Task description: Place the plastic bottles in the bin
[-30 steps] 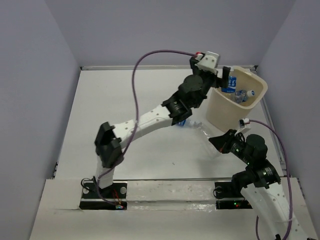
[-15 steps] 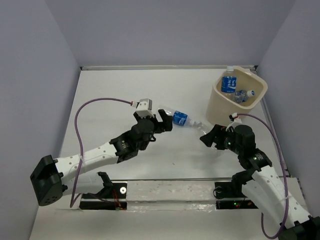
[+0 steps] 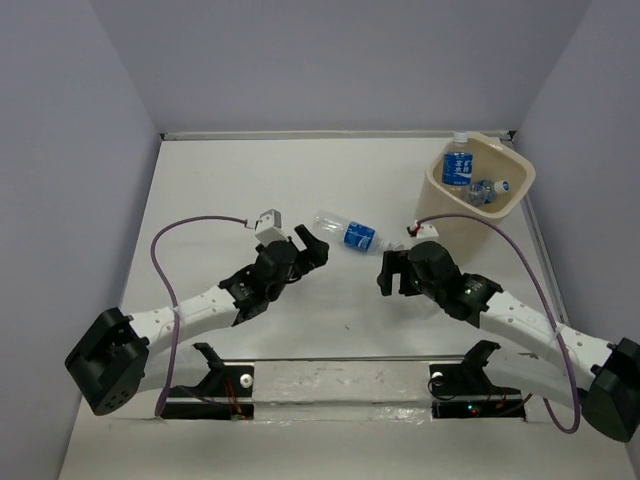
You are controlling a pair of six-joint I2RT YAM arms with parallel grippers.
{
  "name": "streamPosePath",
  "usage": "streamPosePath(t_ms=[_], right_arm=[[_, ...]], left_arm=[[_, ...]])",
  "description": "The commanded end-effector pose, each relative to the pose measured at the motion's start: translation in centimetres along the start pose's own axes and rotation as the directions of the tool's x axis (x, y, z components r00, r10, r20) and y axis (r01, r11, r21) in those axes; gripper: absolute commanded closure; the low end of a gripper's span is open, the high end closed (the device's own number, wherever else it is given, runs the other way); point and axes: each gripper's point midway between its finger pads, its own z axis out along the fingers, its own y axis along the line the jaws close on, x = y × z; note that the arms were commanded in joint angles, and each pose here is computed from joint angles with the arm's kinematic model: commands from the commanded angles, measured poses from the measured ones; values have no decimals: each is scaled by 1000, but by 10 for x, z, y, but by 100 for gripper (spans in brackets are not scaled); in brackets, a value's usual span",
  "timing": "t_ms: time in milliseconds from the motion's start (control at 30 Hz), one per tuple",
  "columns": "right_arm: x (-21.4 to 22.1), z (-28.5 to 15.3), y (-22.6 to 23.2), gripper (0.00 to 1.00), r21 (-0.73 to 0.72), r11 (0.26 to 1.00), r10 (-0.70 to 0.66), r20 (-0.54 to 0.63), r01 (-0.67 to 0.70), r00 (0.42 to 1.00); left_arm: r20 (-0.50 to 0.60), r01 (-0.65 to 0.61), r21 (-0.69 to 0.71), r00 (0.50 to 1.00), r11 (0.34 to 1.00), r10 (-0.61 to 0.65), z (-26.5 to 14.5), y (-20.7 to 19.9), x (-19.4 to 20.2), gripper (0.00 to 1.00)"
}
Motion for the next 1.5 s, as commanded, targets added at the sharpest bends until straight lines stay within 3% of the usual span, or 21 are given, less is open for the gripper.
streamPosePath(t_ms=[0, 167, 433, 767, 933, 1100, 1233, 1267, 1367, 1467], right_arm=[[-35, 0, -5, 5, 158, 985, -88, 90, 73, 992], [-49, 9, -27, 7, 349, 925, -186, 72, 150, 980], [-55, 28, -44, 11, 502, 809, -326, -51, 306, 944], [-27, 65, -59, 13, 514, 768, -318, -211, 382, 924], [-23, 65, -50, 23, 464, 807, -300, -209, 364, 931], [-11, 68, -38, 20, 391, 849, -276, -247, 356, 929], [-6, 66, -28, 31, 333, 885, -249, -253, 326, 935], [-4, 64, -27, 42, 324, 891, -242, -254, 318, 936], [-6, 55, -16, 60, 266, 922, -219, -237, 280, 946], [-7, 43, -5, 66, 211, 946, -204, -210, 248, 956]], left_arm=[[20, 73, 54, 997, 996, -74, 0, -4, -3, 1], [12, 87, 61, 996, 994, -88, 10, 0, -7, 1], [19, 103, 62, 994, 993, -105, 26, 2, -10, 1], [-26, 150, 52, 989, 987, -149, 48, 7, -1, 1], [-48, 165, 63, 986, 984, -162, 58, -1, 3, 1], [-55, 156, 55, 987, 986, -153, 79, -8, 5, 1], [-55, 156, 43, 987, 987, -153, 92, -10, 6, 1], [-57, 157, 35, 986, 987, -155, 95, -8, 7, 1], [-71, 158, 23, 985, 987, -156, 104, -5, 13, 1], [-72, 157, 22, 985, 987, -155, 110, -6, 12, 1]])
